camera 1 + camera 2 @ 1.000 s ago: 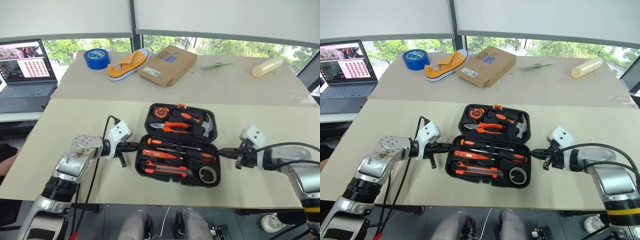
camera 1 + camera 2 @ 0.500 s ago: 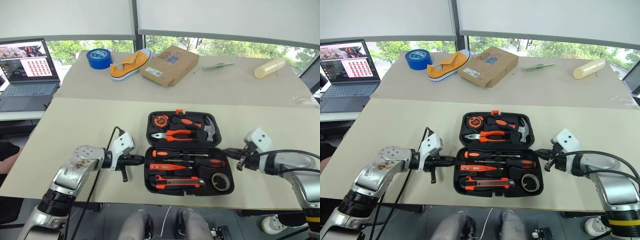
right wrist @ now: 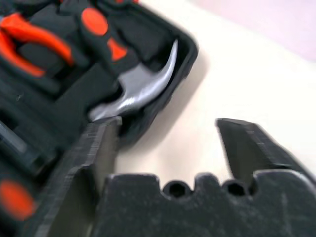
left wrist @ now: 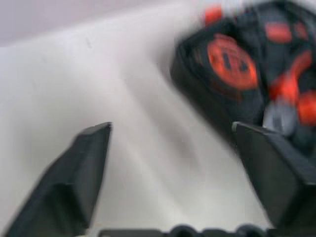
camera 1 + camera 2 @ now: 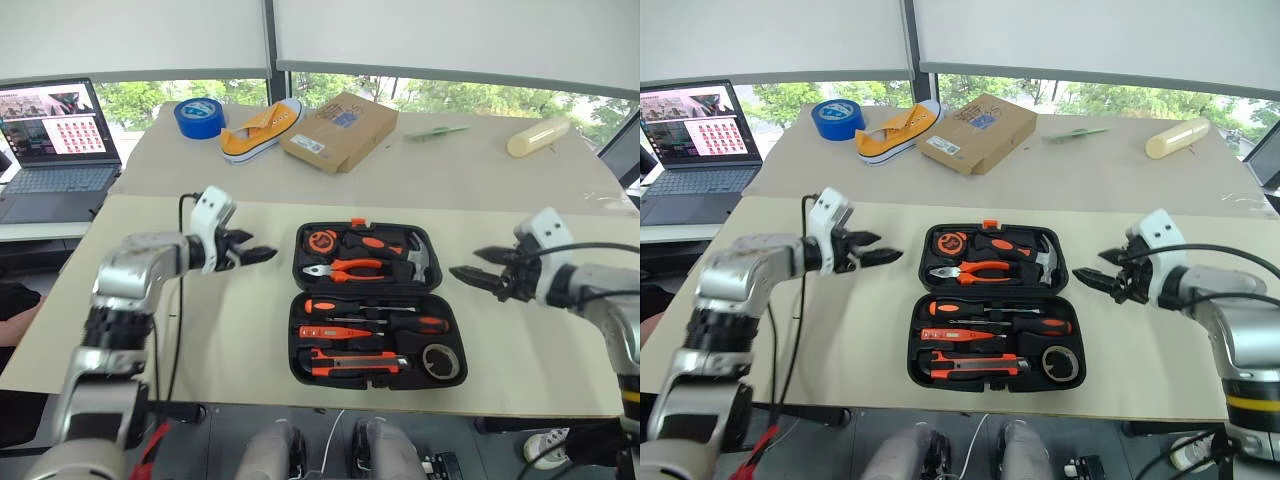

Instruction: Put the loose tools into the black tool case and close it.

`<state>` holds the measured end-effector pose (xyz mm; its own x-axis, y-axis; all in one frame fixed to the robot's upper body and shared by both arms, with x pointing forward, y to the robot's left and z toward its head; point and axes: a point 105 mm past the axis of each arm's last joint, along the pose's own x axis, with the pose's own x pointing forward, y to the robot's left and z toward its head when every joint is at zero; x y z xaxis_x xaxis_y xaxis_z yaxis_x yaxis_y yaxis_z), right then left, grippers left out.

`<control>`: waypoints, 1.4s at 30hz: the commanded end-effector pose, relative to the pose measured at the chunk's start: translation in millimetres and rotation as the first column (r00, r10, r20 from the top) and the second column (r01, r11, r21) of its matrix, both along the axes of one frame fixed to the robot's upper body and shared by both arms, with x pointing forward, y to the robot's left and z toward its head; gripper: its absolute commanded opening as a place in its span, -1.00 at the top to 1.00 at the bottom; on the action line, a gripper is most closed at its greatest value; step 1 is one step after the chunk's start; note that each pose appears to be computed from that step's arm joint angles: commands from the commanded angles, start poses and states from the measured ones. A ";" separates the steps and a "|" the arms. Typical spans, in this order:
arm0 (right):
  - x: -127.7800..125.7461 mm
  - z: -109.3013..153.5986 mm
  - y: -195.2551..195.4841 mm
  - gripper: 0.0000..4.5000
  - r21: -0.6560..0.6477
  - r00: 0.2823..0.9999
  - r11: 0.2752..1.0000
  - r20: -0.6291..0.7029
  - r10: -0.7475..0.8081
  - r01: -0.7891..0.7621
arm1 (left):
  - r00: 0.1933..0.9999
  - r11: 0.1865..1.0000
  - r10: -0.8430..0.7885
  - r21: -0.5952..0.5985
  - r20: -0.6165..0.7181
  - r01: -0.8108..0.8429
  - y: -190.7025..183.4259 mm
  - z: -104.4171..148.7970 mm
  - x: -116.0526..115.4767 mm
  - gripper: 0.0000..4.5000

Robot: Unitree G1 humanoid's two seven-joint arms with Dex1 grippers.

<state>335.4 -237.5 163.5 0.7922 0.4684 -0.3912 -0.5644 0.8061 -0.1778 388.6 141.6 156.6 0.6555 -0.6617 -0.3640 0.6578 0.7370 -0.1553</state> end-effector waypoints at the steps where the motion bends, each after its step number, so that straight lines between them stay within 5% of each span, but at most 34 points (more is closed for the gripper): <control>1: 14.9 9.3 4.0 -0.97 0.044 0.999 0.998 0.026 -0.037 0.035 | 1.000 0.999 0.007 -0.047 -0.026 -0.008 -13.3 7.2 3.1 -1.00; 9: 35.6 -9.7 18.8 -0.97 0.092 0.994 0.992 -0.066 -0.083 0.089 | 0.998 0.999 -0.024 0.019 -0.060 0.025 -27.7 -11.7 -2.9 -1.00; 10: 37.2 -12.9 21.1 -0.99 0.101 0.993 0.990 -0.079 -0.086 0.094 | 0.998 0.999 -0.016 0.038 -0.059 0.018 -27.9 -15.4 -2.2 -0.89; 13: 40.2 -18.8 25.3 -0.71 0.115 0.990 0.988 -0.099 -0.096 0.108 | 0.998 0.999 0.004 0.034 -0.070 -0.001 -28.8 -18.6 -1.6 -0.56; 19: 39.7 -19.4 30.2 0.24 0.129 0.989 0.985 -0.108 -0.098 0.112 | 0.997 1.000 -0.003 0.030 -0.079 0.005 -30.8 -22.4 -5.8 0.43; 24: 38.9 -17.0 35.3 0.98 0.144 0.989 0.983 -0.105 -0.100 0.115 | 0.996 1.000 -0.009 0.015 -0.086 0.010 -34.4 -24.0 -10.2 0.99; 30: 49.1 3.7 42.2 0.99 0.160 0.994 0.981 -0.017 -0.111 0.113 | 0.999 0.999 -0.034 -0.013 -0.029 0.034 -43.9 -14.0 -9.9 1.00; 42: 86.3 82.6 45.8 0.99 0.244 0.915 0.962 0.347 -0.204 0.122 | 0.930 0.999 0.017 -0.053 0.368 0.003 -55.0 57.1 30.7 1.00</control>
<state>421.7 -199.9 197.3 0.9317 0.3265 -0.1588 -0.3434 0.9345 -0.0934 421.1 106.2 188.4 0.7774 -0.6095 -0.1553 0.6145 0.7887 -0.0196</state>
